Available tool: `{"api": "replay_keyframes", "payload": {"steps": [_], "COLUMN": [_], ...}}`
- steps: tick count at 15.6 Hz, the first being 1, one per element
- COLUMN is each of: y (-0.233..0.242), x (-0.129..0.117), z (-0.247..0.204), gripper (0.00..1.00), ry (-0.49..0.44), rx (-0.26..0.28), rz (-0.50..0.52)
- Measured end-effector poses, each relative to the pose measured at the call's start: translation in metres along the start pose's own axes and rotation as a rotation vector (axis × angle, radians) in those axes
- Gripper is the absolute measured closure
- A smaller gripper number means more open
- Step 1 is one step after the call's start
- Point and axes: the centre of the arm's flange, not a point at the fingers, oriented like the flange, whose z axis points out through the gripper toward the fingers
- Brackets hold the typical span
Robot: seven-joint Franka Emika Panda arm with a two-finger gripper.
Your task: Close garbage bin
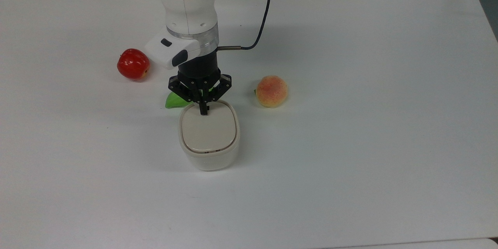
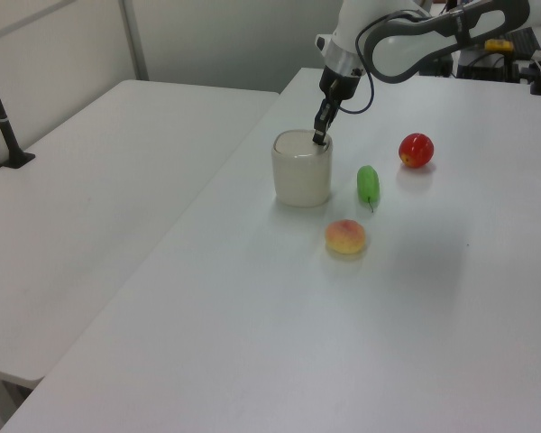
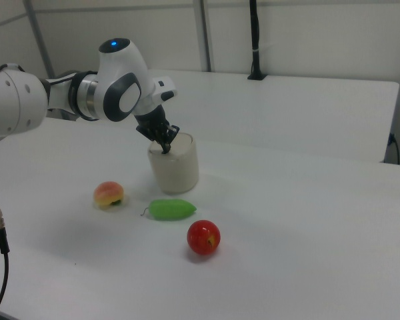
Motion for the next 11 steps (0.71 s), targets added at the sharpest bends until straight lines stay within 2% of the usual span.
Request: {"api": "replay_keyframes", "payload": {"steps": [6,11], "y": [-0.001,-0.004], "x": [0.001,-0.002], "z": [-0.009,-0.068], "gripper": [0.99,0.99], "ry": [-0.009,-0.058], "rx": [0.001,0.000], "rz": [-0.002,-0.005]}}
